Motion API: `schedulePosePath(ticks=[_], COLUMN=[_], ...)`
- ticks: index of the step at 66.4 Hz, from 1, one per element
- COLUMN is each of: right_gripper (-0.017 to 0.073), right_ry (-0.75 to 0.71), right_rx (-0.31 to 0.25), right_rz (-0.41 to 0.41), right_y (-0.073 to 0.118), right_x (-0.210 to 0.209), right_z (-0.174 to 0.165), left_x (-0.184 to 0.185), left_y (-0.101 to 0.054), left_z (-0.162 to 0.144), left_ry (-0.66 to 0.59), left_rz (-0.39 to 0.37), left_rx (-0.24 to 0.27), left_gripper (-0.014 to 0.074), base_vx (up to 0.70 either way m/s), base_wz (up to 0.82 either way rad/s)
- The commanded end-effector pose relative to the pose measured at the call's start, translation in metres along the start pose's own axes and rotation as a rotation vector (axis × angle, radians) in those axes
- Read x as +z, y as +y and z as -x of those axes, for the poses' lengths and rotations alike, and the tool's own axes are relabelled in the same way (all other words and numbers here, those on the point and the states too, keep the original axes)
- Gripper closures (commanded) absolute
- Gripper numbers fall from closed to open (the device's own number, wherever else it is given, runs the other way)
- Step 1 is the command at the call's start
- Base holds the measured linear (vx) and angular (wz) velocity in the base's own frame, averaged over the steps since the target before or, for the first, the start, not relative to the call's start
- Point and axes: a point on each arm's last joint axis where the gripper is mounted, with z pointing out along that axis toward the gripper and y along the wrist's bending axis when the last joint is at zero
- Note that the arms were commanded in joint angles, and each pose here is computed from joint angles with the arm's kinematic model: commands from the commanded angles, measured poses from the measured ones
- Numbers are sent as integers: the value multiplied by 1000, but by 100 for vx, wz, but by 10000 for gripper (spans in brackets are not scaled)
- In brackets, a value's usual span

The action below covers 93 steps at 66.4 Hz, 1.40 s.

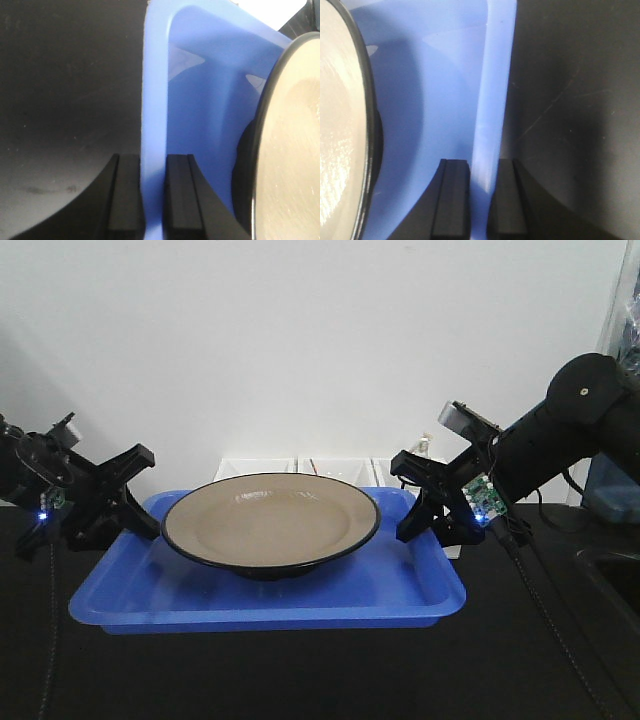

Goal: Place disk in tray to left cabinet
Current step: 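Hold the tray level with both grippers while driving to the cabinet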

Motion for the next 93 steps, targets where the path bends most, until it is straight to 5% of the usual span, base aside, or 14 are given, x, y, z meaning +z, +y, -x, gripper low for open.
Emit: schedulePosePath(ticks=[1,40,93], right_gripper=[564,564,564], right_ry=[-41,-41,-41], right_rx=[-34,-34,-34], right_rz=[212,212,212], right_y=[45,45,45], right_x=[-37,-37,-37], right_z=[-11,-11,-11], left_x=[-32,-32,-32], left_y=[-47,-47,-47], left_z=[-16,-16,-16], left_ry=[-5,-4,-4], left_rz=[-235,-234,-234], left_rx=[3,2,2], left_gripper=[594,594,594], base_vx=[-5,-14,-12], base_wz=[0,13,62])
